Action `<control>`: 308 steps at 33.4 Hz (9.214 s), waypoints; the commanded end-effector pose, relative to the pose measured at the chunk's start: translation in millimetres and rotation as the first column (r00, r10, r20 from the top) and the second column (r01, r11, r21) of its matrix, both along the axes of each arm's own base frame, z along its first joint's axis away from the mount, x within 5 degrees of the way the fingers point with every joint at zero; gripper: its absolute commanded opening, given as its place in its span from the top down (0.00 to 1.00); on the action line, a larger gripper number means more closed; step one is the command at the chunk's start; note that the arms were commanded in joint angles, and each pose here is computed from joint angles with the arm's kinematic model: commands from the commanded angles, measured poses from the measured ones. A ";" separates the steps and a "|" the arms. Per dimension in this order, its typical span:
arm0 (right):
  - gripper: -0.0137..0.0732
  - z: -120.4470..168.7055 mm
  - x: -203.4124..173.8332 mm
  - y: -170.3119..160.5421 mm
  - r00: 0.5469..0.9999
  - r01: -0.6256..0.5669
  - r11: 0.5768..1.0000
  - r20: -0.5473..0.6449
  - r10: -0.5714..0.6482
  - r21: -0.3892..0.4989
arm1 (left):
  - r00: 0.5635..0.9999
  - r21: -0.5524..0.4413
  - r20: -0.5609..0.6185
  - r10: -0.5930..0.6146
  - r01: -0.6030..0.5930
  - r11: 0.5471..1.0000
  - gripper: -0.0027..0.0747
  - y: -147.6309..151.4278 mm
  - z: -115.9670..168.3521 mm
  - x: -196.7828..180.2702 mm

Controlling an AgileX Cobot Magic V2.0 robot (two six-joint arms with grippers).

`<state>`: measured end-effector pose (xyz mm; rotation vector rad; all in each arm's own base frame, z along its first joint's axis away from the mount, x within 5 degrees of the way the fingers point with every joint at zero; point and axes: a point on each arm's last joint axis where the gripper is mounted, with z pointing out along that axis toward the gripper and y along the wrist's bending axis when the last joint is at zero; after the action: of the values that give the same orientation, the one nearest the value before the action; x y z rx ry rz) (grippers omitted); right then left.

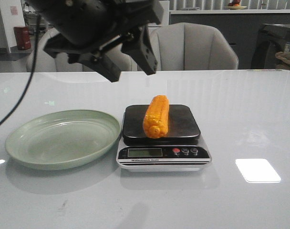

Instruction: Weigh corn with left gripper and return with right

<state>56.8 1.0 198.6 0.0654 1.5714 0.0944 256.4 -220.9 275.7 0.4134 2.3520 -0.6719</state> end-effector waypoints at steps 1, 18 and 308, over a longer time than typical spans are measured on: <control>0.66 4.6 -1.4 0.1 0.996 0.000 1.000 0.089 0.001 -0.010 | 0.991 -0.057 0.132 -0.001 0.009 0.998 0.39 18.7 34.7 -22.4; 0.66 4.5 -1.3 0.1 0.996 0.000 1.000 0.088 0.001 -0.010 | 0.925 -0.082 0.380 -0.027 0.063 0.995 0.39 111.8 57.1 -132.3; 0.63 71.0 -5.3 15.0 0.954 -0.260 0.963 0.136 0.267 -0.067 | 0.686 -0.123 0.727 -0.017 0.156 0.980 0.82 196.9 14.6 -237.8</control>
<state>52.1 17.6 255.7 -0.2060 1.5116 0.2726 19.1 -24.8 275.6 0.6231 1.5811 -0.5786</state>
